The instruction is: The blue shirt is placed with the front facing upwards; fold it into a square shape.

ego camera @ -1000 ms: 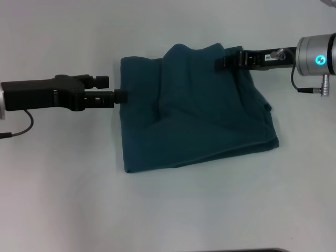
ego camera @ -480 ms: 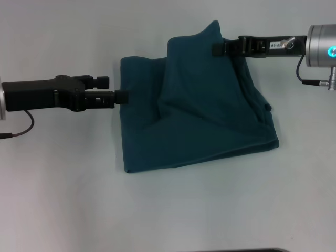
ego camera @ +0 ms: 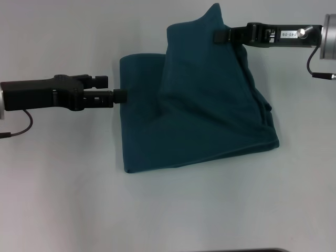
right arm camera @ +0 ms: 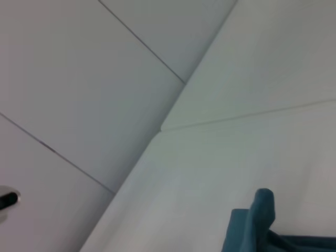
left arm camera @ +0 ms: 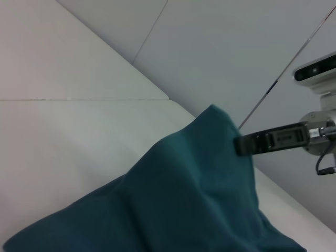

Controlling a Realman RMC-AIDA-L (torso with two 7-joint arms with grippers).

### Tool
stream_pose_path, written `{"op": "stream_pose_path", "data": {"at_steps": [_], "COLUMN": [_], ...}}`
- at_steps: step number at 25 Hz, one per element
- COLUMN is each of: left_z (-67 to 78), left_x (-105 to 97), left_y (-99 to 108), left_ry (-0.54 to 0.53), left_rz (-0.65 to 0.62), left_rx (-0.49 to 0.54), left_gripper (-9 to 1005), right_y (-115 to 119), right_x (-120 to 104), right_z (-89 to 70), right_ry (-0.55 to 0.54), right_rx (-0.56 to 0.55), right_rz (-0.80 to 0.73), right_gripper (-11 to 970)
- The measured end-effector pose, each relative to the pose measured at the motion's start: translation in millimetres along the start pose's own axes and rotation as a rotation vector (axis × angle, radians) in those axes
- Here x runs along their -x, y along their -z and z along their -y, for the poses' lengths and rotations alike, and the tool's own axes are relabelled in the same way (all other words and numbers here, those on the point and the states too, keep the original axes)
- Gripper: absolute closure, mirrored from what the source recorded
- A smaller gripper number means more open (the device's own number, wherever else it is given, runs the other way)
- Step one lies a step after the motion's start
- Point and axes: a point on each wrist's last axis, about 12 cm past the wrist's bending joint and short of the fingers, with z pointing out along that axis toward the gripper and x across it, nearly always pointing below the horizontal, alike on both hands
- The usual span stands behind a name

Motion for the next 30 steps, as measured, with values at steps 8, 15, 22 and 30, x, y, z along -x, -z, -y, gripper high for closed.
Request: {"op": "stream_pose_path", "data": {"at_steps": [8, 15, 22, 30], "left_z": [-0.1, -0.4, -0.5, -0.8], "left_x": [-0.2, -1.0, 0.7, 1.3], "left_y": [-0.6, -3.0, -6.2, -6.2], "left_ry": [0.004, 0.009, 0.004, 0.001], "left_rz": [-0.006, -0.013, -0.022, -0.027], "left_rx": [0.001, -0.006, -0.011, -0.011], "left_gripper": [64, 63, 63, 64], "right_y": [17.1, 28.3, 26.0, 20.7], "right_x": [1.9, -7.5, -22.0, -32.9], "right_z": [1.7, 15.6, 27.7, 42.3], "right_ry": [-0.036, -0.085, -0.135, -0.193], "right_rx": [0.014, -0.066, -0.141, -0.234], "right_rz": [0.048, 0.060, 0.052, 0.071], "right_gripper": [903, 903, 902, 902]}}
